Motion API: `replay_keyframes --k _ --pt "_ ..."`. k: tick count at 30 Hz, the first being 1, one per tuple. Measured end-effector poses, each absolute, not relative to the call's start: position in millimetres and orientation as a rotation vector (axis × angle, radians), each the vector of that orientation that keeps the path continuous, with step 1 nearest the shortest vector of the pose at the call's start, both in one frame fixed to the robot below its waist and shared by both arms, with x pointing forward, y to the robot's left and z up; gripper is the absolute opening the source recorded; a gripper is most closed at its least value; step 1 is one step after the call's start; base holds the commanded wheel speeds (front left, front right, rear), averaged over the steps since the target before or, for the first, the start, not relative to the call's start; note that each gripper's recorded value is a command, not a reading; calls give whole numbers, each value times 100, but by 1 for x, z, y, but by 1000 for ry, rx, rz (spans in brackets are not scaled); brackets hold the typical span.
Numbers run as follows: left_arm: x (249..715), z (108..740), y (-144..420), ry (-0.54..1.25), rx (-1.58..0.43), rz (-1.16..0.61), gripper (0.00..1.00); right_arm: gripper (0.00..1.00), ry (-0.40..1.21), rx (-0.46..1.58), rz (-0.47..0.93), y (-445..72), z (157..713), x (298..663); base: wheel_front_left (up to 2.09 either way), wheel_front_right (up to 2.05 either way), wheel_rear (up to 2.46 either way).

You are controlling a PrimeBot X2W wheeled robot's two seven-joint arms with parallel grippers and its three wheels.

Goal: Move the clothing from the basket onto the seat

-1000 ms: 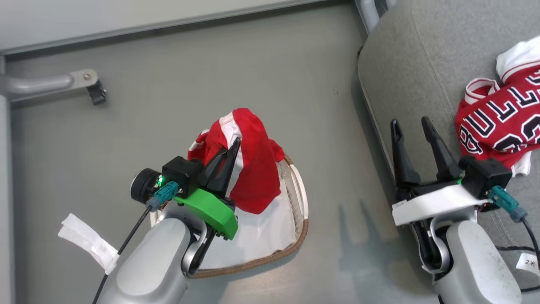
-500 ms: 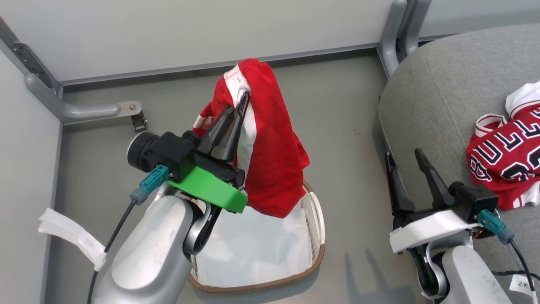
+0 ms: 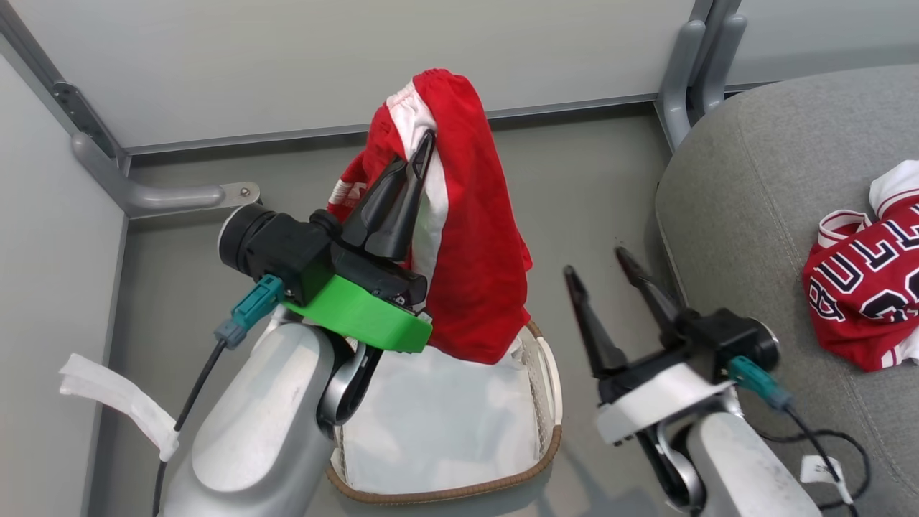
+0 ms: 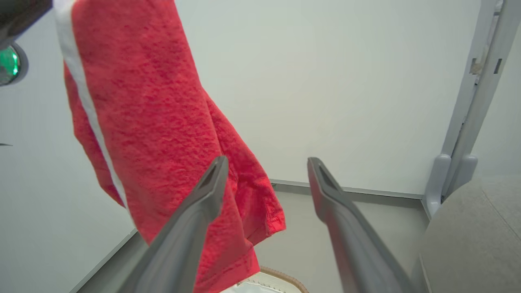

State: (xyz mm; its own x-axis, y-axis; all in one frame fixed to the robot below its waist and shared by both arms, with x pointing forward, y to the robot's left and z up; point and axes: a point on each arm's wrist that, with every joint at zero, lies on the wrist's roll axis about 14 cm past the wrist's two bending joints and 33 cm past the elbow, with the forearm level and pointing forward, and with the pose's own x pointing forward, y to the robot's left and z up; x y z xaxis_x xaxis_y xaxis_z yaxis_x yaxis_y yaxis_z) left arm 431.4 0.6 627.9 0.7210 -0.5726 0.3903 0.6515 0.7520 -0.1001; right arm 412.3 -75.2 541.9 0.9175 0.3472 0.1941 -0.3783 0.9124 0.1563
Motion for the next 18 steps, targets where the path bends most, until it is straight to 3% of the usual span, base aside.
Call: replay_keyframes --k 7,18 --pt "426 623 -3 -333 -247 -692 0 100 -224 156 570 -20 570 420 0 0 0" --pt "414 614 -6 -298 -256 -707 0 100 -269 116 723 24 593 429 0 0 0"
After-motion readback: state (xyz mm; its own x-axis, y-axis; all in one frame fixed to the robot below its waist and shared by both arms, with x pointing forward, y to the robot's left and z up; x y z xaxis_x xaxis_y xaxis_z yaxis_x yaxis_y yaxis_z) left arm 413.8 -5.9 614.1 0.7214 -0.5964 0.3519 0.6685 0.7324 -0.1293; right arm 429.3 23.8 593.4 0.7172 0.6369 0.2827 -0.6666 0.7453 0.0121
